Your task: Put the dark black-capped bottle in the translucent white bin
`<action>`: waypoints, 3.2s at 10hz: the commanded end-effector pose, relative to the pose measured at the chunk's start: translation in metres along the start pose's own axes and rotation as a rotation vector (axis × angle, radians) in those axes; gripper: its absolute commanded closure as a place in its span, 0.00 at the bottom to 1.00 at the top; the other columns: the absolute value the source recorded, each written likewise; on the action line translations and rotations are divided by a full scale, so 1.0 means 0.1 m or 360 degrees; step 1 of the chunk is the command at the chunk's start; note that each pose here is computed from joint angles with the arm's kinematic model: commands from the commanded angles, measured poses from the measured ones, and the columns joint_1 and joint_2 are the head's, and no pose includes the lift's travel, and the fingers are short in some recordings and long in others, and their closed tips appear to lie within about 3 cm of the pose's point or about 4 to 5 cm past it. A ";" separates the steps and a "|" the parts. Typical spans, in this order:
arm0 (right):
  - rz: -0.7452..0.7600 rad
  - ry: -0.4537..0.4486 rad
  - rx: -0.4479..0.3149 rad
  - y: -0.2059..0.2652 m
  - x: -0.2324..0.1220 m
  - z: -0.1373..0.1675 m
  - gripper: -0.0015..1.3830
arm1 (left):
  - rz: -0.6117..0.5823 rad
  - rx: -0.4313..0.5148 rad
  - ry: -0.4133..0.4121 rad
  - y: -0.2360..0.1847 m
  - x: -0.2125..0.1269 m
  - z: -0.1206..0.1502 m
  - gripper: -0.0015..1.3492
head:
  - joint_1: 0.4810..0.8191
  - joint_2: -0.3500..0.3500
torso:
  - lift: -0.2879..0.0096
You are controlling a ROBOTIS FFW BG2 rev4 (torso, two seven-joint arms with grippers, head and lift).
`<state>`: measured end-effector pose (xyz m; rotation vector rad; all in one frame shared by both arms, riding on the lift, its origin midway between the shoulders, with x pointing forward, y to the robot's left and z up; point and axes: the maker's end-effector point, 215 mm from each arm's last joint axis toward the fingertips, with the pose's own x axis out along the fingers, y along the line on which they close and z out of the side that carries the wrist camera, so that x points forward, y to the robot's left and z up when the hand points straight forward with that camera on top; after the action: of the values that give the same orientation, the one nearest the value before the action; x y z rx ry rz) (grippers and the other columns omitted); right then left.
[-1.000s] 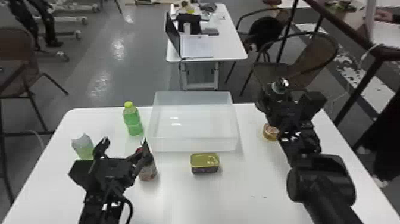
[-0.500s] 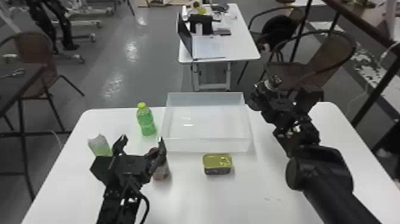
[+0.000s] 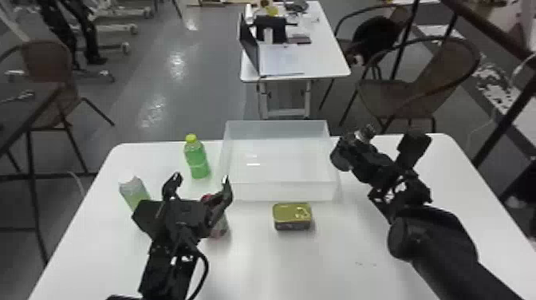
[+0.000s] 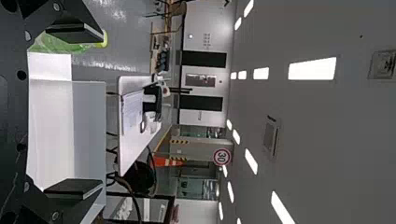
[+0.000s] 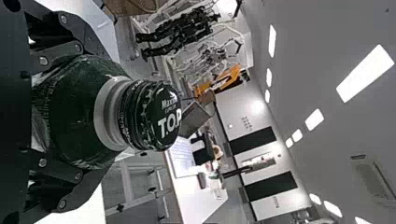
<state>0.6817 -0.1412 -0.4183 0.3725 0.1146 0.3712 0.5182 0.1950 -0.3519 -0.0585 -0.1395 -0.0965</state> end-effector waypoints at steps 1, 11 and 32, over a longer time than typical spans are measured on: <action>-0.0016 0.0044 0.0042 -0.11 -0.05 -0.09 0.42 | -0.0008 -0.0015 -0.0008 -0.05 0.04 0.01 0.15 | 0.63 0.57 | 0.91; 0.0237 0.0207 -0.0054 0.68 0.25 -0.29 0.15 | -0.0100 -0.0038 -0.0009 -0.26 0.19 -0.02 0.15 | 0.63 0.63 | 0.91; -0.0174 0.0116 -0.0378 0.41 -2.01 -0.15 0.09 | 0.0127 0.0002 -0.0008 0.23 -0.28 -0.03 0.15 | 0.63 0.57 | 0.91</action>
<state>0.4793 -0.1758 -0.4086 0.1170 0.1591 0.2863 0.4928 0.2203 -0.3604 -0.0614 -0.1412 -0.0167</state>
